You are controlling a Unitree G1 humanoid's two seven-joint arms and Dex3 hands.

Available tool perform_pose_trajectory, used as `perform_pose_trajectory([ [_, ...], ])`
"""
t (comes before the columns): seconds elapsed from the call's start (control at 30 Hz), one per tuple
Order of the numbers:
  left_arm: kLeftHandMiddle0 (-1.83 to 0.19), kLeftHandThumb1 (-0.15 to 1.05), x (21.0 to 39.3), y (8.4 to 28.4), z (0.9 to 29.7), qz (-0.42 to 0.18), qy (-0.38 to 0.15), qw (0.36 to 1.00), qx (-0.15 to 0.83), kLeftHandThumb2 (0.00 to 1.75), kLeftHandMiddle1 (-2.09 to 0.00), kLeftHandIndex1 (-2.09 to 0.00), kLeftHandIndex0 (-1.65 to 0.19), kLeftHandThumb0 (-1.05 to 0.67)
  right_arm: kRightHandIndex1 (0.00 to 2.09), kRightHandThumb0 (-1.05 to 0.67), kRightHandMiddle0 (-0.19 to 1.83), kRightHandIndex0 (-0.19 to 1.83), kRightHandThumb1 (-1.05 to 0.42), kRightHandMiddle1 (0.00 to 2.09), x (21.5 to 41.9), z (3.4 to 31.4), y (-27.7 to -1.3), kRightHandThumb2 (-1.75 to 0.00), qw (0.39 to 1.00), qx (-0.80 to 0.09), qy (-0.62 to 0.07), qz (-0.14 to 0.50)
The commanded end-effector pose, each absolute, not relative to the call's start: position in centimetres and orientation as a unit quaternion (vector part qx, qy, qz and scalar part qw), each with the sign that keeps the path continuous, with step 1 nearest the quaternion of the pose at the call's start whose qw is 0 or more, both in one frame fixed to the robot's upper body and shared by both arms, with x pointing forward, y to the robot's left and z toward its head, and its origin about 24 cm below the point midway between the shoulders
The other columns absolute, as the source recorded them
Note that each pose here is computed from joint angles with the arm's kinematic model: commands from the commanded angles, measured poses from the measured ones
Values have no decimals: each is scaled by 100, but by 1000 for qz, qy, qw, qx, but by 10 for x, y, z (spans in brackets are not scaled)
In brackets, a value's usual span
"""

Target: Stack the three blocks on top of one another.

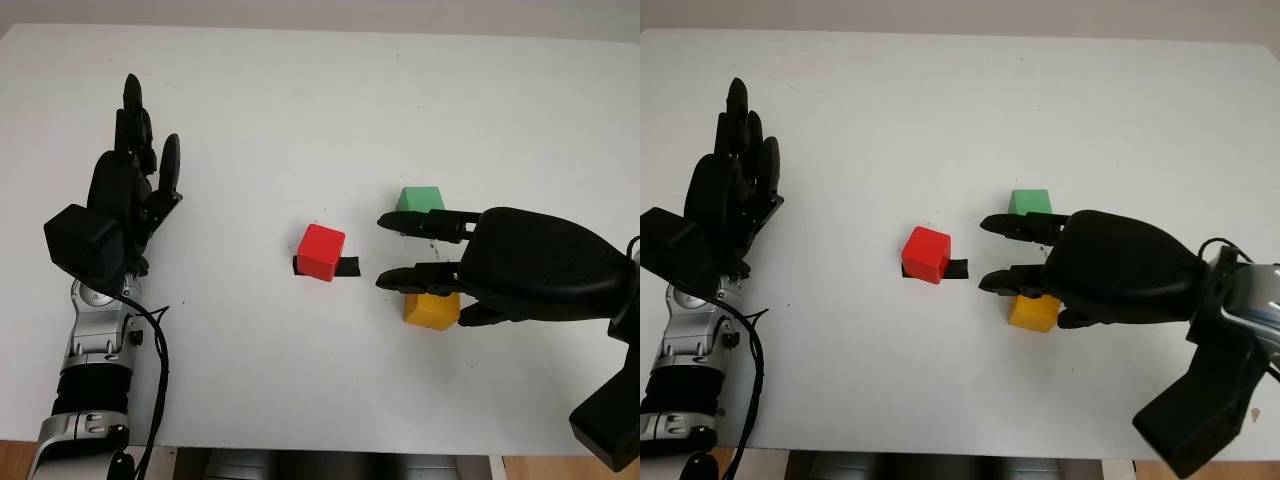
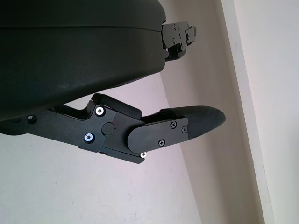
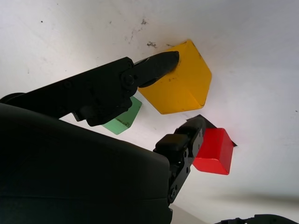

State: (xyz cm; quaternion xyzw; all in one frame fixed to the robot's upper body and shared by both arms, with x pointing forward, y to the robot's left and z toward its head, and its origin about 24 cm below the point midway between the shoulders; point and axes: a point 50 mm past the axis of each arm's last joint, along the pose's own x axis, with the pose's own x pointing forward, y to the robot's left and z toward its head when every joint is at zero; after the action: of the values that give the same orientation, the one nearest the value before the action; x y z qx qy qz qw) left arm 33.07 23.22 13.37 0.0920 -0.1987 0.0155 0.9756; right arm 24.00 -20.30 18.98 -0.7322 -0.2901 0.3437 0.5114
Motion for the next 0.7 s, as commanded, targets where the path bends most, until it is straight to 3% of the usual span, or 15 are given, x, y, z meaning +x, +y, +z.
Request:
perform_pose_trajectory([
  [0.0, 17, 105, 329, 231, 135, 13, -204, 974, 94, 58, -6, -6, 15, -63, 8, -43, 73, 22, -91, 26, 241, 190, -202, -6, 509, -731, -298, 343],
  [0.1, 16, 105, 329, 231, 136, 14, -204, 974, 97, 59, -6, -6, 14, -63, 8, -45, 75, 24, -91, 36, 242, 189, -202, -5, 503, -736, -295, 344],
  [0.2, 17, 105, 329, 231, 136, 13, -203, 974, 98, 59, -5, -6, 14, -63, 7, -45, 64, 27, -89, 78, 242, 189, -202, -5, 500, -738, -298, 342],
  [0.33, 16, 105, 329, 231, 135, 14, -205, 973, 101, 59, -6, -6, 15, -63, 7, -44, 59, 30, -89, 110, 243, 190, -201, -5, 506, -735, -297, 340],
  [0.67, 15, 105, 329, 230, 134, 14, -202, 974, 103, 58, -6, -6, 14, -63, 8, -41, 56, 32, -87, 125, 247, 194, -203, -5, 528, -728, -295, 322],
])
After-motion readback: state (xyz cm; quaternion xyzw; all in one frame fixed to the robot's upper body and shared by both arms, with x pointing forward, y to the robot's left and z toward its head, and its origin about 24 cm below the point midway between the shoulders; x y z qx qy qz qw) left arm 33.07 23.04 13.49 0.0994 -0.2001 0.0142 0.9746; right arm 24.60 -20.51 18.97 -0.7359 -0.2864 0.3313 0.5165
